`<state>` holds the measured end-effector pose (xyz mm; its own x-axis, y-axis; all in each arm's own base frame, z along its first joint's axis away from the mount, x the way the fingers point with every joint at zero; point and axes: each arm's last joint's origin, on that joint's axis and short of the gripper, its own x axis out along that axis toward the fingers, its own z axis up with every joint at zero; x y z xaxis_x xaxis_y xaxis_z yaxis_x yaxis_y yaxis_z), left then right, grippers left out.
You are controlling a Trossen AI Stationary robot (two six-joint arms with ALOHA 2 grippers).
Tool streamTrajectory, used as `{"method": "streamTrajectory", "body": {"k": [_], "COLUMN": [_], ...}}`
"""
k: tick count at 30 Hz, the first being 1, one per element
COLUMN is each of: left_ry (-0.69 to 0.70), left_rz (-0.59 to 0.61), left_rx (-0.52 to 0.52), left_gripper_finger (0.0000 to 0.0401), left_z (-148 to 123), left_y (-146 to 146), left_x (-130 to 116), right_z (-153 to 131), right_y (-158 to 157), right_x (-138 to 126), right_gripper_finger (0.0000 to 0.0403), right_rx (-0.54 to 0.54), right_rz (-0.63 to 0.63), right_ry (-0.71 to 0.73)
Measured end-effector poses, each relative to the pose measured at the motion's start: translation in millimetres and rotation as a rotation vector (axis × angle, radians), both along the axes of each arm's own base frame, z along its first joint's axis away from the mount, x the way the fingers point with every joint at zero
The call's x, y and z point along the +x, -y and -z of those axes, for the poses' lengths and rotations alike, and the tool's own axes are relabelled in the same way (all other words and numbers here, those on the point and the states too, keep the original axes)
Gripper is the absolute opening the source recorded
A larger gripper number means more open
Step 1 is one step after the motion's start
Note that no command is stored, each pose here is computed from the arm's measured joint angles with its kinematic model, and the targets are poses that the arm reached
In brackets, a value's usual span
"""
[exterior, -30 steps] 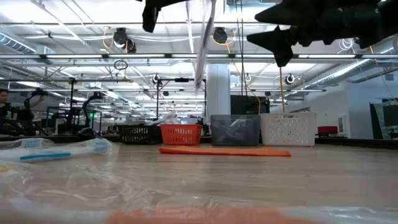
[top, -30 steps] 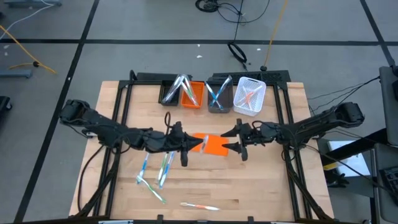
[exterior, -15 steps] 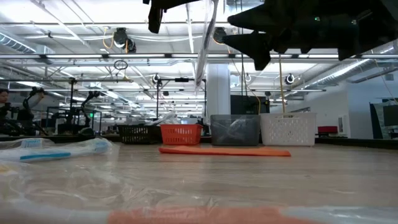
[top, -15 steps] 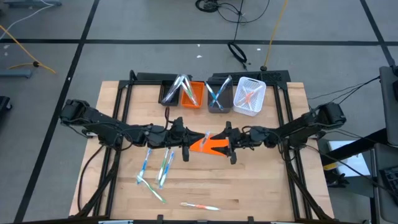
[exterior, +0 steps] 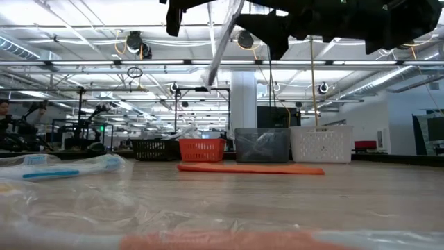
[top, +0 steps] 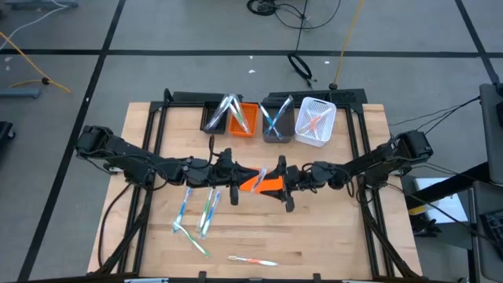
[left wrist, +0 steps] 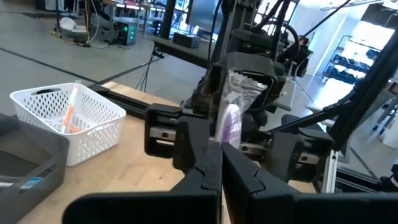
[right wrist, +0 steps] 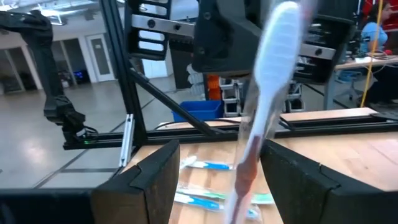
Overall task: Pick & Place Toothbrushes
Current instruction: Put the violet toothbrush into the black bin
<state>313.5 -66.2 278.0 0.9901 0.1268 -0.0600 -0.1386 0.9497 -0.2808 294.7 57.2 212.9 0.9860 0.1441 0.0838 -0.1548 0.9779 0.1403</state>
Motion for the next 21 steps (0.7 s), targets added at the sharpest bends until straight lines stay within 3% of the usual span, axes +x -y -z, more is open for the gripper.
{"method": "streamTrajectory", "body": {"k": [21], "left_ry": [0.002], "left_rz": [0.0], "left_rx": [-0.001], "left_gripper_finger": [0.0], "left_z": [-0.2], "left_y": [0.0], "left_x": [0.0], "right_z": [3.4], "right_y": [-14.8], "right_x": [-2.5], "right_gripper_finger": [0.0215], "right_rx": [0.006], "right_rz": [0.0], "right_ry": [-0.045]}}
